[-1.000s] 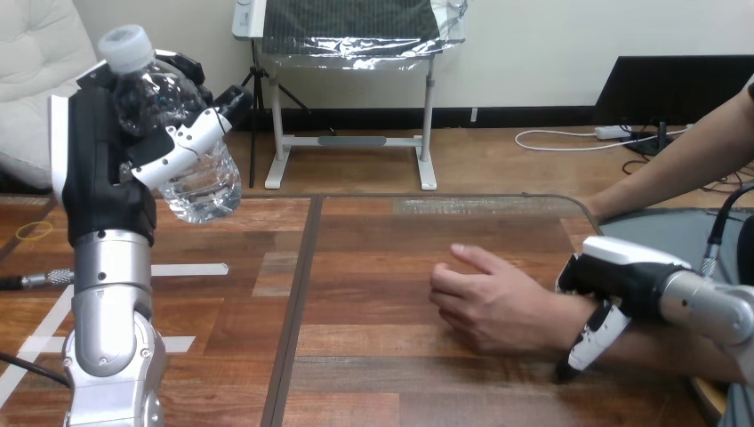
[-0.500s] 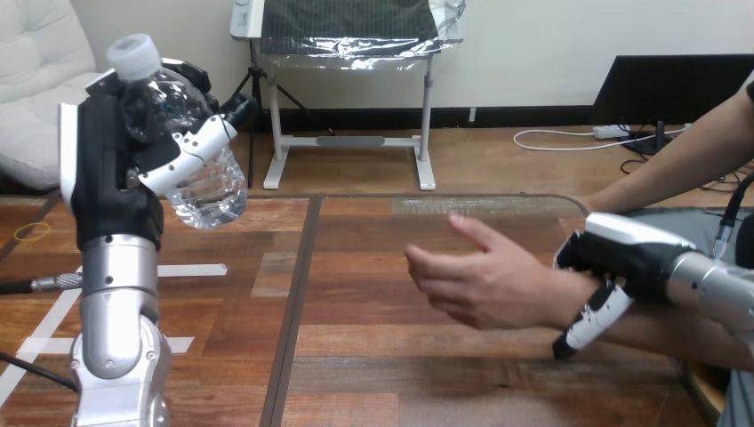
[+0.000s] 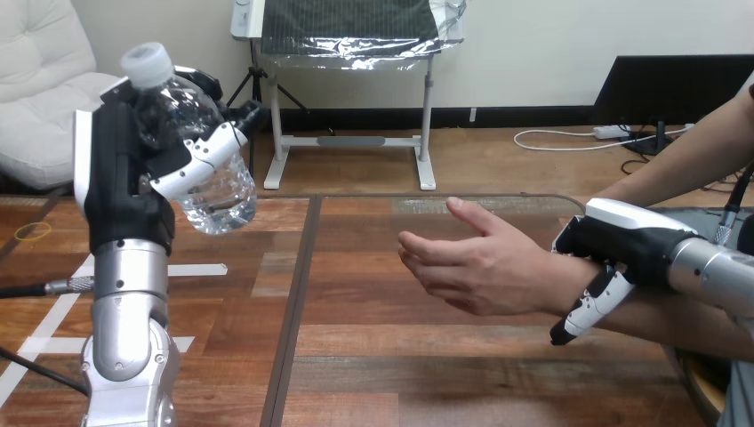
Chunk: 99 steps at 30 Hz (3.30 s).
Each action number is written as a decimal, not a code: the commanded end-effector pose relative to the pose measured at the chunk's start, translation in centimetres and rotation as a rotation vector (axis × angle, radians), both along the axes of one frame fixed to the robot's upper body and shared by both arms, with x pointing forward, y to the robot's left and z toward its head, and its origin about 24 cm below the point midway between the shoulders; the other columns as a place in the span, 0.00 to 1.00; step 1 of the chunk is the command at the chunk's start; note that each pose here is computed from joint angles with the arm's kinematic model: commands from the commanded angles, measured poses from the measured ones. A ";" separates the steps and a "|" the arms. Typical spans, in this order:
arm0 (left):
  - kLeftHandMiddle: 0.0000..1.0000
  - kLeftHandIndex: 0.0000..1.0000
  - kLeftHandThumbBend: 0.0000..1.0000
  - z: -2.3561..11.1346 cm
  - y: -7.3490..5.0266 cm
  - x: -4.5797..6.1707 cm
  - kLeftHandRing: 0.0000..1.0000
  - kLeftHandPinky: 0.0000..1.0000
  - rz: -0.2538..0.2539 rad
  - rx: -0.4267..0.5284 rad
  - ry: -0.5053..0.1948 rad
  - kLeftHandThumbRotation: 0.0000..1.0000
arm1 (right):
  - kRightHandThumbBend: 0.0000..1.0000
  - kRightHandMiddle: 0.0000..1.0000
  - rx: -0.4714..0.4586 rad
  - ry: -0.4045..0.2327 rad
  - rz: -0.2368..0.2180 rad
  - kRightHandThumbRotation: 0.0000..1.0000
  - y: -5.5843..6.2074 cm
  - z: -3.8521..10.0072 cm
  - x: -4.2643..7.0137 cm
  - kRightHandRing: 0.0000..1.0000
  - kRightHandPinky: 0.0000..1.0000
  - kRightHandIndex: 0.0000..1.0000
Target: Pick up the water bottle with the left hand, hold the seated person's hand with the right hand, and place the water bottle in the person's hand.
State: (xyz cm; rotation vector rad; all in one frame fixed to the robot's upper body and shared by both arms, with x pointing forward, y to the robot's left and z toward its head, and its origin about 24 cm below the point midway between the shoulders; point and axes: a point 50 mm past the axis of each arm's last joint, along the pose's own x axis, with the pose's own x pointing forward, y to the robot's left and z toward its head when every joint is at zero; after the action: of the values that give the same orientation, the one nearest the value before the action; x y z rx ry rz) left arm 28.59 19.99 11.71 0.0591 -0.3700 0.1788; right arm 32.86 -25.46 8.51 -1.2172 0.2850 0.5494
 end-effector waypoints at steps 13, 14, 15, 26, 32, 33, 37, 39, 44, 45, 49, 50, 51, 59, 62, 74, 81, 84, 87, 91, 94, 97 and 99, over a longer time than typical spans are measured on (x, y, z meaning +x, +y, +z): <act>0.37 0.38 0.60 1.6 -0.8 1.9 0.32 0.26 -0.085 -0.050 -0.064 0.00 | 0.85 0.30 0.016 -0.095 -0.024 0.08 -0.4 3.0 1.2 0.24 0.19 0.32; 0.37 0.38 0.60 1.5 -0.9 2.0 0.32 0.27 -0.085 -0.046 -0.061 0.00 | 0.85 0.30 0.017 -0.094 -0.023 0.08 -0.3 3.0 1.3 0.24 0.19 0.32; 0.38 0.38 0.60 1.5 -0.9 2.0 0.32 0.27 -0.084 -0.044 -0.059 0.00 | 0.85 0.30 0.017 -0.094 -0.023 0.08 -0.3 3.0 1.3 0.25 0.20 0.32; 0.38 0.38 0.60 0.7 -1.9 2.8 0.33 0.27 -0.116 -0.075 -0.020 0.00 | 0.86 0.29 0.024 -0.091 -0.013 0.07 0.5 2.7 1.5 0.23 0.18 0.31; 0.38 0.38 0.60 0.3 -2.6 3.3 0.33 0.27 -0.126 -0.075 0.003 0.00 | 0.86 0.29 0.039 -0.087 -0.004 0.07 1.0 2.6 1.7 0.22 0.18 0.31; 0.38 0.38 0.61 0.3 -2.6 3.3 0.33 0.27 -0.127 -0.075 0.005 0.00 | 0.86 0.29 0.040 -0.086 -0.004 0.07 1.1 2.6 1.8 0.23 0.18 0.32; 0.38 0.38 0.61 0.1 -3.3 3.7 0.33 0.27 -0.135 -0.079 0.013 0.00 | 0.87 0.29 0.049 -0.090 0.000 0.07 1.5 2.6 1.9 0.23 0.18 0.32; 0.39 0.39 0.62 0.1 -3.5 3.8 0.33 0.27 -0.136 -0.081 0.017 0.00 | 0.87 0.30 0.053 -0.090 0.000 0.07 1.6 2.6 2.0 0.24 0.19 0.33; 0.39 0.39 0.63 -0.2 -4.2 4.3 0.34 0.28 -0.146 -0.093 0.027 0.00 | 0.87 0.31 0.053 -0.092 0.008 0.07 2.2 2.6 2.1 0.25 0.20 0.34; 0.39 0.39 0.63 -0.2 -4.3 4.3 0.34 0.29 -0.147 -0.096 0.028 0.00 | 0.87 0.31 0.052 -0.092 0.009 0.08 2.3 2.7 2.2 0.25 0.20 0.34; 0.40 0.39 0.61 -0.5 -5.0 4.8 0.35 0.30 -0.166 -0.123 0.033 0.00 | 0.87 0.33 0.050 -0.094 0.015 0.10 2.7 2.7 2.3 0.27 0.22 0.34; 0.40 0.39 0.61 -0.6 -5.1 4.9 0.35 0.30 -0.170 -0.129 0.033 0.00 | 0.88 0.33 0.050 -0.096 0.017 0.10 2.8 2.7 2.3 0.27 0.22 0.34; 0.40 0.39 0.61 -0.7 -5.4 5.1 0.35 0.30 -0.176 -0.136 0.037 0.00 | 0.88 0.34 0.051 -0.099 0.022 0.11 3.0 2.8 2.3 0.28 0.23 0.34; 0.40 0.40 0.62 -1.3 -6.6 5.8 0.34 0.30 -0.208 -0.162 0.054 0.00 | 0.89 0.33 0.069 -0.106 0.035 0.13 3.8 2.9 2.5 0.27 0.22 0.33; 0.41 0.40 0.63 -1.5 -7.1 6.0 0.35 0.30 -0.219 -0.162 0.060 0.00 | 0.89 0.34 0.071 -0.104 0.039 0.13 4.1 2.9 2.6 0.28 0.23 0.34; 0.44 0.41 0.65 -2.3 -9.0 6.6 0.37 0.31 -0.272 -0.175 0.076 0.00 | 0.89 0.38 0.082 -0.114 0.053 0.11 5.2 2.9 2.8 0.32 0.27 0.35; 0.43 0.41 0.66 -2.6 -10.1 6.8 0.37 0.31 -0.293 -0.163 0.077 0.00 | 0.89 0.38 0.091 -0.110 0.056 0.10 6.0 3.0 2.9 0.32 0.27 0.35; 0.42 0.41 0.68 -2.6 -10.4 6.8 0.36 0.31 -0.286 -0.138 0.079 0.00 | 0.89 0.39 0.102 -0.104 0.060 0.10 6.3 3.0 2.9 0.33 0.28 0.36; 0.42 0.41 0.69 -2.6 -10.6 6.9 0.36 0.31 -0.282 -0.120 0.082 0.00 | 0.88 0.39 0.121 -0.096 0.063 0.09 6.6 3.1 2.9 0.33 0.28 0.36; 0.42 0.41 0.70 -2.6 -11.0 7.0 0.37 0.31 -0.296 -0.130 0.086 0.00 | 0.88 0.40 0.144 -0.100 0.073 0.07 7.1 3.2 3.0 0.33 0.27 0.36; 0.42 0.41 0.70 -2.6 -11.1 7.0 0.37 0.32 -0.305 -0.140 0.088 0.00 | 0.88 0.39 0.142 -0.108 0.082 0.06 7.5 3.2 3.0 0.32 0.26 0.35; 0.42 0.42 0.70 -2.6 -11.3 7.0 0.37 0.32 -0.313 -0.150 0.088 0.00 | 0.89 0.37 0.137 -0.115 0.095 0.07 7.8 3.3 3.0 0.30 0.25 0.34; 0.42 0.42 0.69 -2.6 -11.4 7.0 0.37 0.33 -0.317 -0.157 0.087 0.00 | 0.89 0.35 0.137 -0.117 0.101 0.08 8.0 3.3 3.0 0.29 0.24 0.34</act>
State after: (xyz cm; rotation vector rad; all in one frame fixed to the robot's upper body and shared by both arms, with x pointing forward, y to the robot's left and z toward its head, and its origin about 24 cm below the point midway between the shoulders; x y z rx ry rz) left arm 34.06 9.76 5.11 -0.1288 -0.1266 -0.0643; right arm 35.12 -19.77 10.34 -1.1512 0.1788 0.5590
